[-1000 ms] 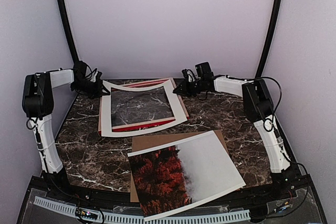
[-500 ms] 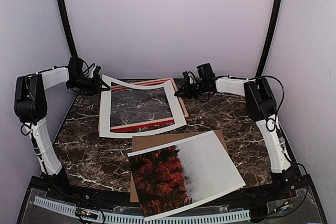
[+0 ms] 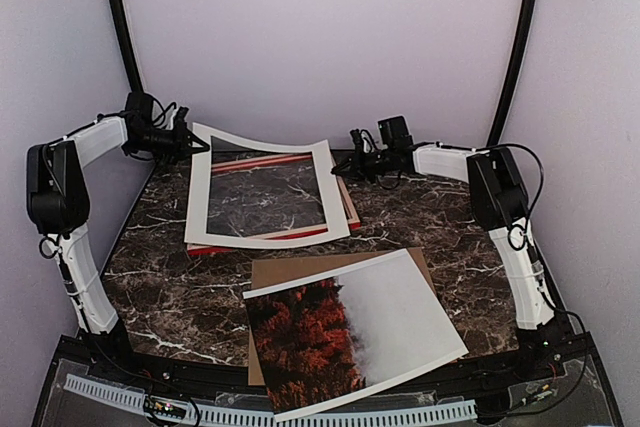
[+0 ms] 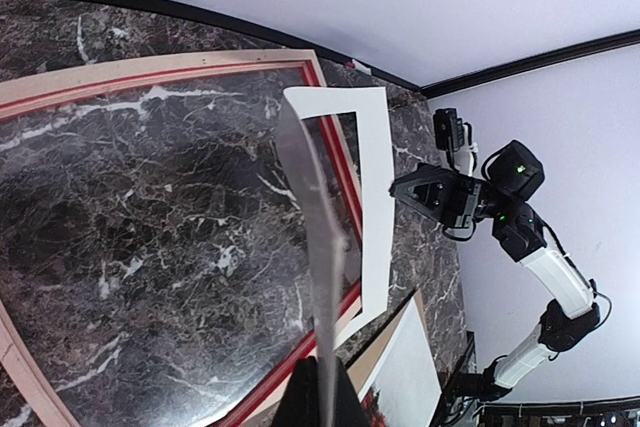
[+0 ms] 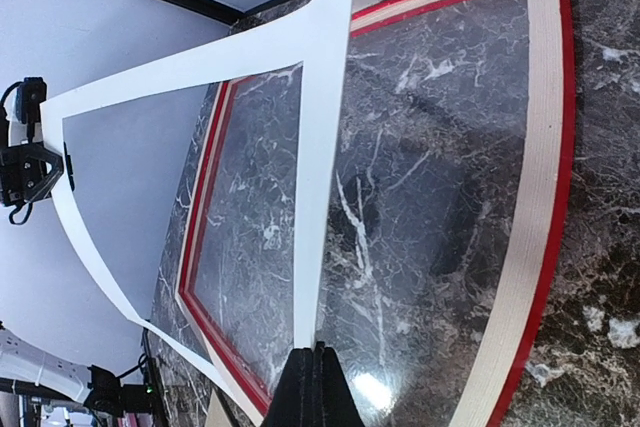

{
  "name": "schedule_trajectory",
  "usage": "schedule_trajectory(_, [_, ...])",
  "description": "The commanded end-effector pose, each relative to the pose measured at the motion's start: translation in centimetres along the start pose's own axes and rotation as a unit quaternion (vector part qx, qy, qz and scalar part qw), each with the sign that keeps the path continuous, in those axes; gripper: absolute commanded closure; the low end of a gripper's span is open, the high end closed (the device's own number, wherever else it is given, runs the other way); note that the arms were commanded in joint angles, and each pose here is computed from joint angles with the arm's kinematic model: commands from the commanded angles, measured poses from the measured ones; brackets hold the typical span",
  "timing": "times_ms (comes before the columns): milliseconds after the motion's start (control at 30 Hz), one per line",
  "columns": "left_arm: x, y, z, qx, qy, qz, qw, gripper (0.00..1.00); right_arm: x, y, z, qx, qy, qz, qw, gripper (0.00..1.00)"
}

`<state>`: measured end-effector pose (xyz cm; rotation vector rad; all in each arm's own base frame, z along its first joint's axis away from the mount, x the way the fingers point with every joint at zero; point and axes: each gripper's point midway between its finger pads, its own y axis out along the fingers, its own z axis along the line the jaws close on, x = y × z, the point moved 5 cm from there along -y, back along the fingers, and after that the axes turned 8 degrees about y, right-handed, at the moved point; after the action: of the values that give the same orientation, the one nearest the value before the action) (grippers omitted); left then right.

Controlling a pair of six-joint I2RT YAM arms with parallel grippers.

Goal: Put the photo into the frame
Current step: Pass from the right arm to the left

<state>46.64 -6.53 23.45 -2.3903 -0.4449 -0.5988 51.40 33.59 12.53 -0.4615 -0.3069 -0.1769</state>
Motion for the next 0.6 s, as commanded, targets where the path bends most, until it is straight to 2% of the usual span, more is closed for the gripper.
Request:
schedule_trajectory(0, [1.7, -1.4, -2.7, -0.045, 0.008, -0.02, 0.999, 1.0, 1.9, -1.4, 3.9, 0.047, -0.023, -0.02, 0.998, 1.0])
schedule_trajectory(267, [2.4, -1.9, -3.6, -0.058, 0.003, -0.025, 0.998, 1.0, 2.2, -1.7, 4.1, 0.069, 0.001, -0.015, 0.998, 1.0])
schedule_trajectory(567, [2.6, -4.0, -6.9, -0.082, 0.023, -0.037, 0.996, 1.0, 1.7, -2.7, 4.2, 0.073, 0.016, -0.006, 0.997, 1.0])
